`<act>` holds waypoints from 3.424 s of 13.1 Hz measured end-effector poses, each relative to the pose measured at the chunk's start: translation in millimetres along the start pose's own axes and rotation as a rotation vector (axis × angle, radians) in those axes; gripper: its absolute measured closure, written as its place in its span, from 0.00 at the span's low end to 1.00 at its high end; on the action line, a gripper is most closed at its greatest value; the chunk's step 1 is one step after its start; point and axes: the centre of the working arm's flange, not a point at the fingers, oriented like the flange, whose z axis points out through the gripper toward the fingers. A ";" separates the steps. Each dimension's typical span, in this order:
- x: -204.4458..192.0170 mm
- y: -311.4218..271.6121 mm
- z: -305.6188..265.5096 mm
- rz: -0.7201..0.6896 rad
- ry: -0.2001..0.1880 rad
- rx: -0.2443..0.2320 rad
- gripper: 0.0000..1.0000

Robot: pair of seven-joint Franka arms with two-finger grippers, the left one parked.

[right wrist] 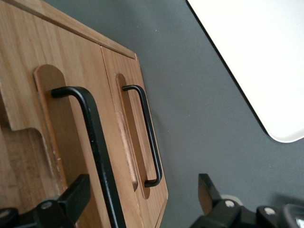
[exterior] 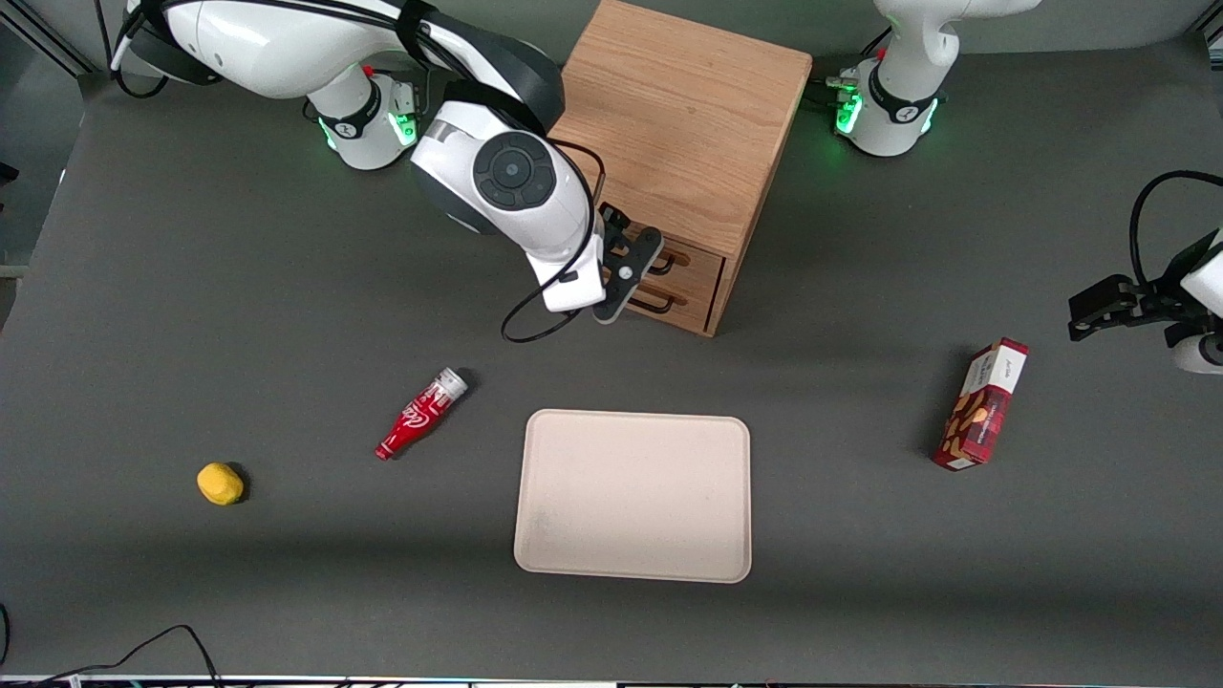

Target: Open upper drawer

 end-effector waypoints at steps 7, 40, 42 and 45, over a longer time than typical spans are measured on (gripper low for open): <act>8.2 16.1 33.3 -0.074 0.012 -0.016 0.00; 1.9 240.2 -18.7 -0.149 0.206 -0.062 0.00; 2.1 241.9 -21.4 -0.144 0.215 -0.058 0.00; 0.5 245.7 -36.3 -0.102 0.260 -0.017 0.00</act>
